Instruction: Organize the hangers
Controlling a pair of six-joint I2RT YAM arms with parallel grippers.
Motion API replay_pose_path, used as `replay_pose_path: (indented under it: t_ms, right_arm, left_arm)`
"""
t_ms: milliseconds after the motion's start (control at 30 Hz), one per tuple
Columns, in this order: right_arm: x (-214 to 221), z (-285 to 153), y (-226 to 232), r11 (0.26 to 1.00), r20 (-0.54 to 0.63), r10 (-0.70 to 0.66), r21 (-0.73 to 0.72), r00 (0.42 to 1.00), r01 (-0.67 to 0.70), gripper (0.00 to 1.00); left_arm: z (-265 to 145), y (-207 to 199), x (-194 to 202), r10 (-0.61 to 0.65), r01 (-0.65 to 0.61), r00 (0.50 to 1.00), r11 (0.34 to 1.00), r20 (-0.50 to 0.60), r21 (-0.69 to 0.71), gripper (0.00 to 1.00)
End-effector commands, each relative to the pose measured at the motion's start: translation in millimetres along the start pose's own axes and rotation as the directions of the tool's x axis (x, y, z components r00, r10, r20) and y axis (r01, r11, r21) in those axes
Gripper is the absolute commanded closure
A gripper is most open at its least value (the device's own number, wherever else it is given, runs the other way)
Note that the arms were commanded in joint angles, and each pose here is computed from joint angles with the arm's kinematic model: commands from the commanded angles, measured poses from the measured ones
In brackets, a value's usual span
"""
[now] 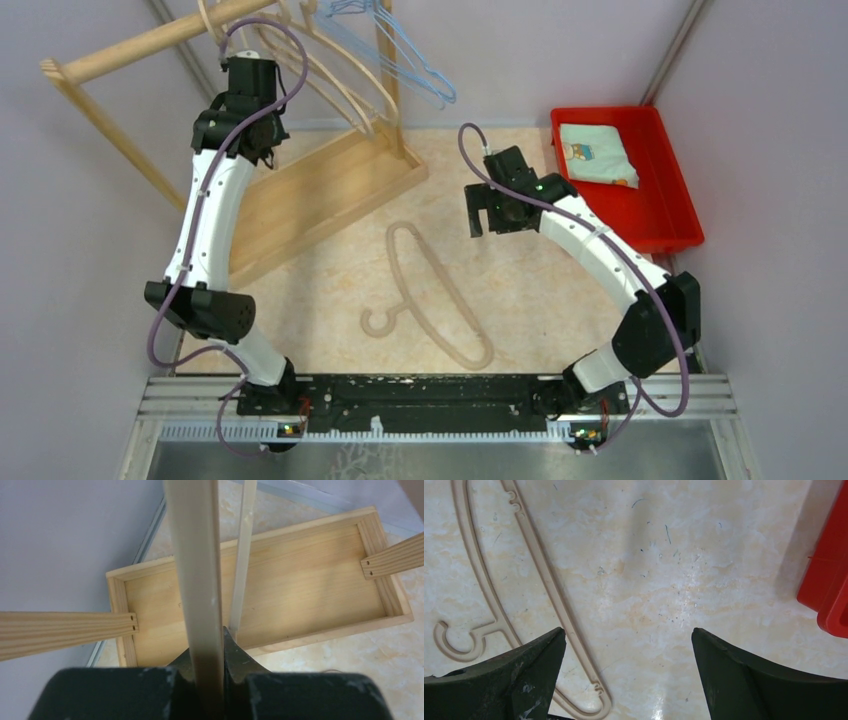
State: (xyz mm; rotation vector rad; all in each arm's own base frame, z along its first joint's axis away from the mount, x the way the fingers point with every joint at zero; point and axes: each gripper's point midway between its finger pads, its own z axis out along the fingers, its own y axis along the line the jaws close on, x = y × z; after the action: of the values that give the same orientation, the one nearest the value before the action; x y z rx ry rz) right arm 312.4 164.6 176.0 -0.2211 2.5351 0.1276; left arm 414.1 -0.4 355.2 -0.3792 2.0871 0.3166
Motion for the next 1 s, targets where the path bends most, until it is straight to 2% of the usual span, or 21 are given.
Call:
replay_pose_path:
  t_ms: [0,167,367,433,700,767,867,933,967]
  right_arm:
    - [-5.8,-21.1,-7.6,1.0,0.063,-0.001,-0.004,0.998,0.001,0.04]
    - [6.2,-19.9,-11.9,1.0,0.044,0.003,0.001,0.999,-0.003,0.04]
    - [11.8,-17.0,-8.8,1.0,0.025,0.003,-0.021,1.0,-0.002,0.04]
    - [14.8,-14.9,-9.9,1.0,0.011,-0.006,-0.017,1.0,0.006,0.04]
    - [24.3,-10.4,-3.9,0.998,-0.02,-0.031,-0.057,0.999,0.03,0.05]
    - [24.7,-11.4,-1.3,0.996,-0.015,-0.039,-0.077,0.999,0.038,0.05]
    - [29.8,-12.1,1.3,0.994,-0.018,-0.05,-0.099,0.999,0.048,0.05]
    - [37.8,-10.5,4.3,0.992,-0.03,-0.068,-0.108,0.997,0.064,0.05]
    - [41.7,-9.8,6.2,0.991,-0.035,-0.079,-0.11,0.996,0.075,0.05]
  left_arm:
    - [5.4,-8.2,-4.3,-0.012,0.014,1.0,0.998,-0.023,0.059,1.0]
    - [10.7,-12.4,-3.3,-0.014,0.017,0.999,0.997,-0.041,0.078,1.0]
    - [19.6,-22.5,31.0,0.023,-0.007,0.991,0.992,-0.133,0.124,0.99]
    - [17.1,-23.3,39.7,0.022,-0.002,0.991,0.989,-0.135,0.146,0.89]
    - [-6.9,-17.0,39.6,0.012,0.008,0.995,0.98,-0.098,0.198,0.62]
    - [-20.6,-17.4,32.5,-0.005,0.019,0.998,0.97,-0.061,0.242,0.43]
    - [-38.7,-16.8,27.4,-0.022,0.028,0.999,0.955,-0.023,0.295,0.24]
    - [-50.0,-15.7,26.7,-0.031,0.032,0.999,0.945,-0.009,0.325,0.02]
    - [-55.7,-16.4,27.1,-0.039,0.038,0.999,0.938,-0.005,0.346,0.0]
